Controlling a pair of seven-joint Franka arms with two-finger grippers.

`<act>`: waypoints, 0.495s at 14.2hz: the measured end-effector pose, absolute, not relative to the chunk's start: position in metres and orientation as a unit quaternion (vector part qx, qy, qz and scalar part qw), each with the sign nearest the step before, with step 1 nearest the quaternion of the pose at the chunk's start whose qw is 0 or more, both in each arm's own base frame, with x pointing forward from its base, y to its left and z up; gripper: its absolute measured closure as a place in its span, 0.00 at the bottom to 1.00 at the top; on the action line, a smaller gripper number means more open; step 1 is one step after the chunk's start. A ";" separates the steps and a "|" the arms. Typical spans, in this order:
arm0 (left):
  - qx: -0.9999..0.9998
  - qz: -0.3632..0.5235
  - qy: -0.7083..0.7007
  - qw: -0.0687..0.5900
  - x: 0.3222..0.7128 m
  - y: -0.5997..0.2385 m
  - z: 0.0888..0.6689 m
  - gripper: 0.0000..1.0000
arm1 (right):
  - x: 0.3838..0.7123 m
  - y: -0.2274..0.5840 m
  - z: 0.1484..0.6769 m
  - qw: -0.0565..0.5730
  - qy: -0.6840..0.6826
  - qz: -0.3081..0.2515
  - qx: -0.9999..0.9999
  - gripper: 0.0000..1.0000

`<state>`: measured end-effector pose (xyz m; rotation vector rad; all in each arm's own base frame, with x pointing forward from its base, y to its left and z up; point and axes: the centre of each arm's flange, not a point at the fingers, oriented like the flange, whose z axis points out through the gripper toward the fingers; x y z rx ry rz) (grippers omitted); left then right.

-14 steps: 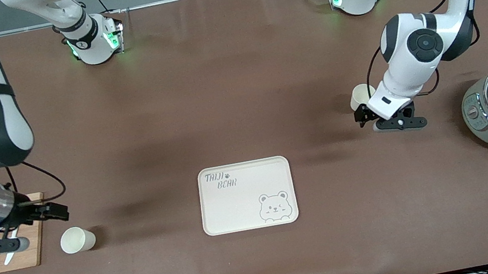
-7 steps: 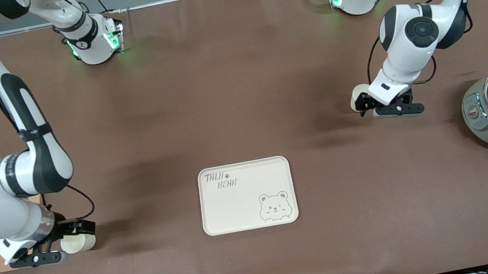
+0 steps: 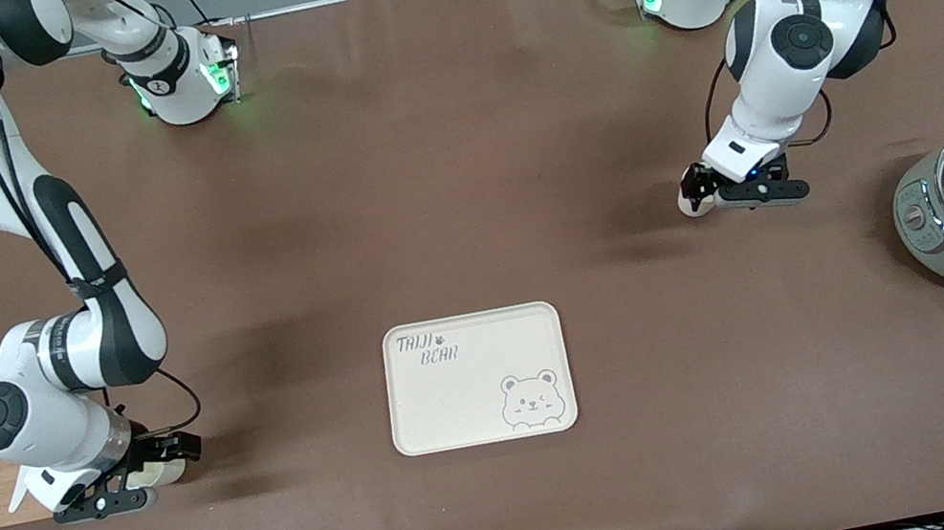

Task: Place white IKEA cup upright on tray with both arms
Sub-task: 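Close both grippers around the rims of the two white cups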

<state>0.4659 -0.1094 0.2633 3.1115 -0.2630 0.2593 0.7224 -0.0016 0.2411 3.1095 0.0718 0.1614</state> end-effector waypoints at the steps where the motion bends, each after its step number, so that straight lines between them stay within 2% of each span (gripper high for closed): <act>1: 0.992 0.085 -0.088 0.004 0.463 -0.108 0.266 0.00 | 0.723 -0.002 0.241 0.014 0.036 0.052 0.998 0.08; 7: 0.992 0.074 -0.098 -0.001 0.437 -0.100 0.264 0.00 | 0.723 -0.003 0.243 0.016 0.064 0.053 0.996 0.74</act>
